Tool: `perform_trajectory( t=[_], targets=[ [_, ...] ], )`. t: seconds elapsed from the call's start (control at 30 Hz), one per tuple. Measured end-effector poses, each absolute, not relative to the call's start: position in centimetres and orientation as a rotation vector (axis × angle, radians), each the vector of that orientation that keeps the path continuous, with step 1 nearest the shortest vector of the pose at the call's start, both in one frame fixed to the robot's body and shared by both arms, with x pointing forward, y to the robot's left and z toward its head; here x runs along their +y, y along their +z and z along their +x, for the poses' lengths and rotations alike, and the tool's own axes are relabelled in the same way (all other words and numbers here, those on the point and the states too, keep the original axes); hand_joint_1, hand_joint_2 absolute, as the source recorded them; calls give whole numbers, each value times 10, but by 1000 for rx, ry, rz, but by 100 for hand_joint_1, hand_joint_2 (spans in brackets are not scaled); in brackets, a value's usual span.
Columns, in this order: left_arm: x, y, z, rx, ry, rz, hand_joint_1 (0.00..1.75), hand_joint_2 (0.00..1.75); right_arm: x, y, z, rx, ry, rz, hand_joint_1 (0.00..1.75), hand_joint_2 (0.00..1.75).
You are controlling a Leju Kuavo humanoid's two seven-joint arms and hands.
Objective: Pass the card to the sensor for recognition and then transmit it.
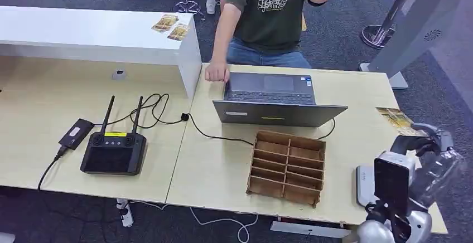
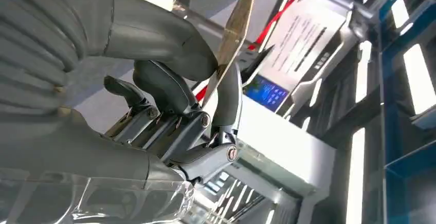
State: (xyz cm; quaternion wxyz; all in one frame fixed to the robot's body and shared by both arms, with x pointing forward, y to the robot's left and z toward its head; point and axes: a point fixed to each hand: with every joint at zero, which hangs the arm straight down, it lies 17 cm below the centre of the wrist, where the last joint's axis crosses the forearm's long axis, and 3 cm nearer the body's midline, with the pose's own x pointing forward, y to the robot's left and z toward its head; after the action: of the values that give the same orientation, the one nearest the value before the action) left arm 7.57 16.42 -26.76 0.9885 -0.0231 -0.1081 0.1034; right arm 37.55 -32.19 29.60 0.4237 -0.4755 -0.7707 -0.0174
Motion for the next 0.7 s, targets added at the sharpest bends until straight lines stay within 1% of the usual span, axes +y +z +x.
perform_trajectory(
  t=[0.07,0.23,0.3,0.33,0.4,0.7],
  targets=[
    [164,-268,77,-215,204,-47,0,0,-313,303,387,-1952,-31,-1175,175,175],
    [165,-268,77,-214,203,-47,0,0,-310,303,390,-1952,-24,-1170,175,175],
    [165,-268,76,-207,195,-46,0,0,-297,310,406,-1971,7,-1150,175,175],
    [165,-268,78,-204,186,-51,0,0,-279,323,427,-2001,44,-1120,175,175],
    [165,-268,78,-203,180,-52,0,0,-268,327,440,-2008,72,-1105,175,175],
    [166,-268,78,-204,156,-58,0,0,-242,324,474,-1998,175,-1078,175,175]
  ],
)
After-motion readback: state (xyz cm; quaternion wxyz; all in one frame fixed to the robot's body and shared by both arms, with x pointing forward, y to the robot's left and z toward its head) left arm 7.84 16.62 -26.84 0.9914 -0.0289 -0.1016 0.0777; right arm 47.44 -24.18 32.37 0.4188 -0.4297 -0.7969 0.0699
